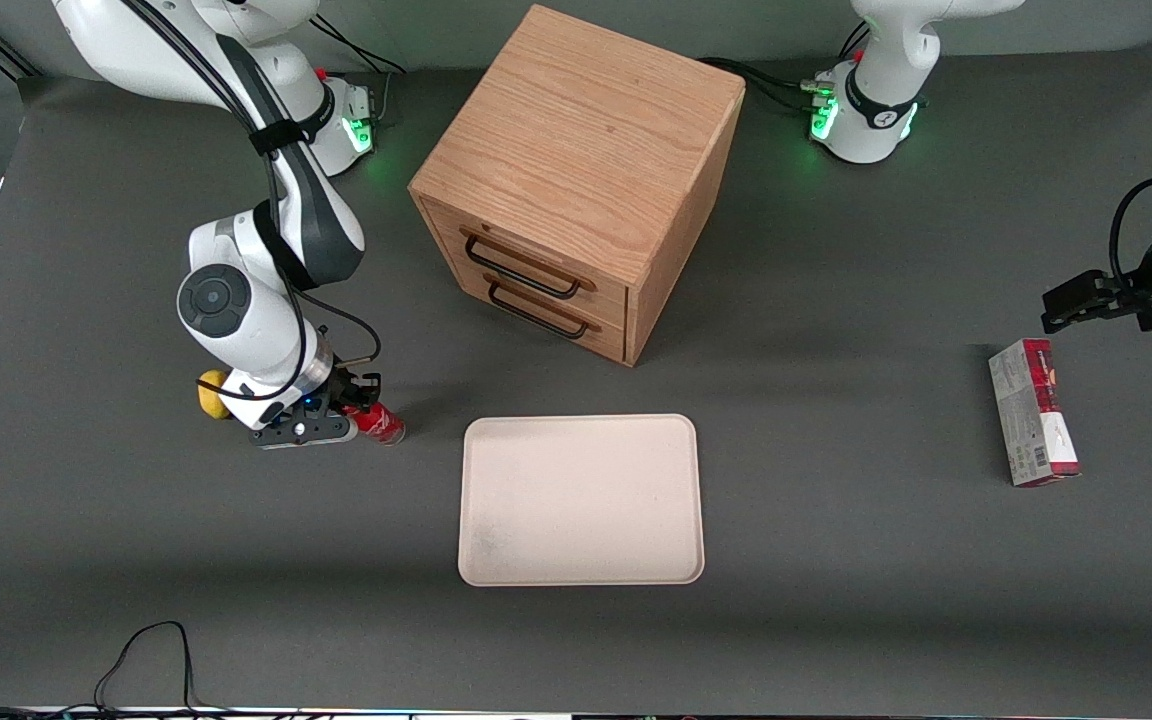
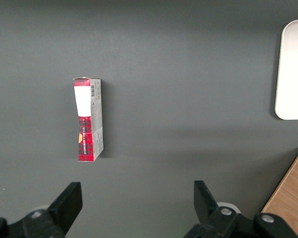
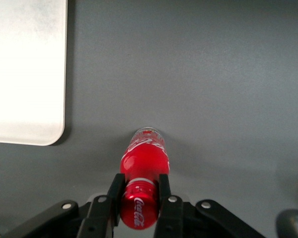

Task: Place coke bottle on tray
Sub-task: 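Lower the right gripper and close it around the bottle's cap end, then lift the red bottle off the table with the right gripper, then carry the bottle over the cream tray's corner and lower it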

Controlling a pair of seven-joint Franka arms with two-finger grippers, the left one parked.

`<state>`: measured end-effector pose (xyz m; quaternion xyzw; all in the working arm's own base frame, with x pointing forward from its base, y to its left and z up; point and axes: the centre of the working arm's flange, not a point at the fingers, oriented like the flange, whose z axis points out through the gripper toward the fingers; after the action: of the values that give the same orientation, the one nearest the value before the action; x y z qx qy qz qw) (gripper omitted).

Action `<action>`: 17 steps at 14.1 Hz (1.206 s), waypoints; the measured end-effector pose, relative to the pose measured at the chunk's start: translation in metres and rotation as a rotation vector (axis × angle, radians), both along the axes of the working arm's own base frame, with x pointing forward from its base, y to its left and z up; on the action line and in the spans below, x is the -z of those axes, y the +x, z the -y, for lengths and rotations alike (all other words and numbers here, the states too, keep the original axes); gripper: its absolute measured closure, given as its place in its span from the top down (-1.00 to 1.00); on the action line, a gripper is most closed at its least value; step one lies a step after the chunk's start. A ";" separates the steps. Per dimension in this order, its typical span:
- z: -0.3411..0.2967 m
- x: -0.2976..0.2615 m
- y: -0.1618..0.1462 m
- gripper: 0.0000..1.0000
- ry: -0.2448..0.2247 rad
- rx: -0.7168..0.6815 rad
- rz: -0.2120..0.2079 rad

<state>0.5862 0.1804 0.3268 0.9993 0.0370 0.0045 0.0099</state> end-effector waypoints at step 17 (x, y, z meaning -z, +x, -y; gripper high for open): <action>-0.048 -0.288 0.024 -0.37 0.028 -0.071 -0.005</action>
<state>0.6099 0.2280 0.6153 0.9974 0.0722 0.0030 -0.0041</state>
